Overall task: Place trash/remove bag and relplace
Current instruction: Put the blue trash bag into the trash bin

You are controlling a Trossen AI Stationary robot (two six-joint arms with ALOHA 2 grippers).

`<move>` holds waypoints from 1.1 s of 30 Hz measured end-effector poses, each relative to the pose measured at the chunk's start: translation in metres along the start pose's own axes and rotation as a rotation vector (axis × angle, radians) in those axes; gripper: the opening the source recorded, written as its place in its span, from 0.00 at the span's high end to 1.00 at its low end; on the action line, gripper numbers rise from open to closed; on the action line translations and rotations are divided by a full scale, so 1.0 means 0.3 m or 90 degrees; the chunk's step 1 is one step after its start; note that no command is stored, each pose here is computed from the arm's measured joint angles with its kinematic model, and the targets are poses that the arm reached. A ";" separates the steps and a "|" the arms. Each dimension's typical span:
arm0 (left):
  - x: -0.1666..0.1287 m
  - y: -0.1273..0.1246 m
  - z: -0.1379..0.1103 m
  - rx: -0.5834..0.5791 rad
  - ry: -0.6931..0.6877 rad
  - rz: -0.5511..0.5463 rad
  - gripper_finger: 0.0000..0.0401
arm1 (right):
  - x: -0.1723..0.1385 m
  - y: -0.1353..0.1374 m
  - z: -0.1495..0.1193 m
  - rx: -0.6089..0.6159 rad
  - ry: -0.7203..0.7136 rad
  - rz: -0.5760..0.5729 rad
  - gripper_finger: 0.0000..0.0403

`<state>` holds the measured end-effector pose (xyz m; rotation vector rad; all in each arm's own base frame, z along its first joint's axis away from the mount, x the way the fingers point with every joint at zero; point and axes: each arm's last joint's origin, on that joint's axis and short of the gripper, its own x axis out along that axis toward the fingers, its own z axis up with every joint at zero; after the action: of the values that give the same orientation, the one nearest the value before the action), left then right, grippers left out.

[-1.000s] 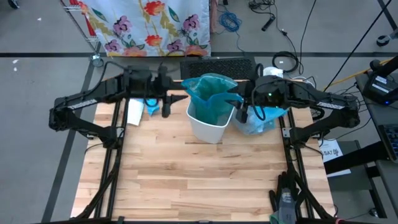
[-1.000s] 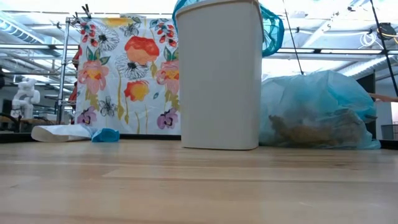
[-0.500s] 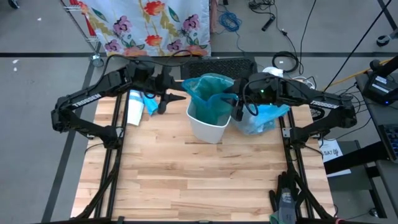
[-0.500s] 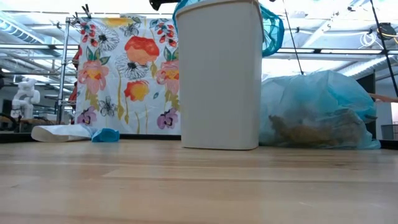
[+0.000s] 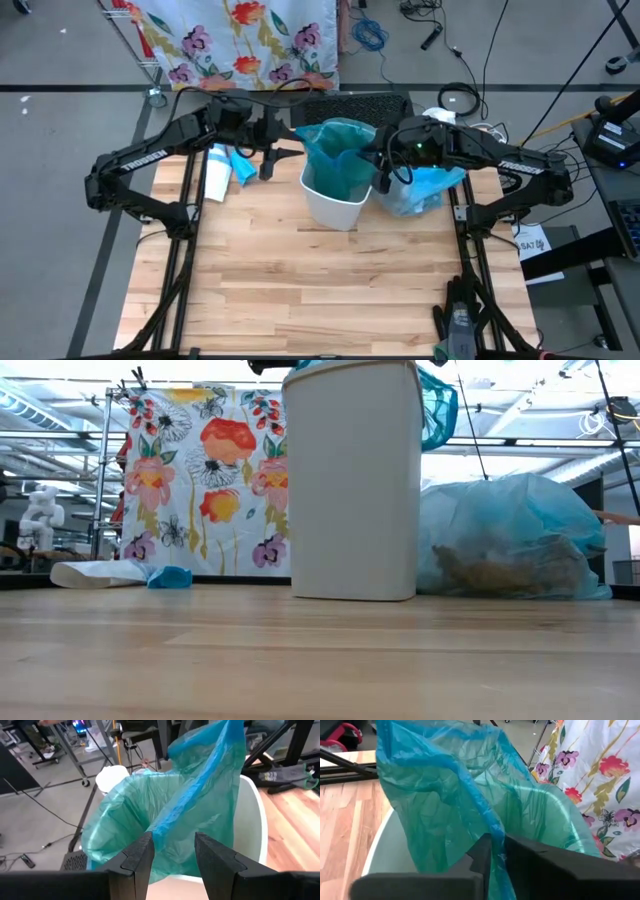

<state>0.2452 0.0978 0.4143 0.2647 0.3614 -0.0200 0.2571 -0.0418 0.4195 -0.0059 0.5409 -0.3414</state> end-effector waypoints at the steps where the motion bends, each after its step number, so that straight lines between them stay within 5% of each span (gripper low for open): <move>1: 0.005 0.001 -0.002 0.007 0.002 -0.001 0.63 | 0.000 0.000 0.000 0.000 0.000 0.000 0.90; 6: 0.010 0.005 0.003 0.012 -0.008 0.005 0.63 | 0.000 0.000 -0.002 0.000 0.003 0.000 0.99; 21: 0.008 0.007 0.008 0.012 -0.017 0.010 0.63 | -0.040 0.117 0.037 0.032 -0.086 0.085 1.00; 33: 0.026 -0.062 0.011 0.005 0.005 -0.065 0.63 | -0.065 0.188 0.024 0.130 -0.065 0.139 1.00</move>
<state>0.2525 0.0791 0.4098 0.2545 0.3824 -0.1208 0.2630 0.0169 0.4303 0.2309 0.3989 -0.1802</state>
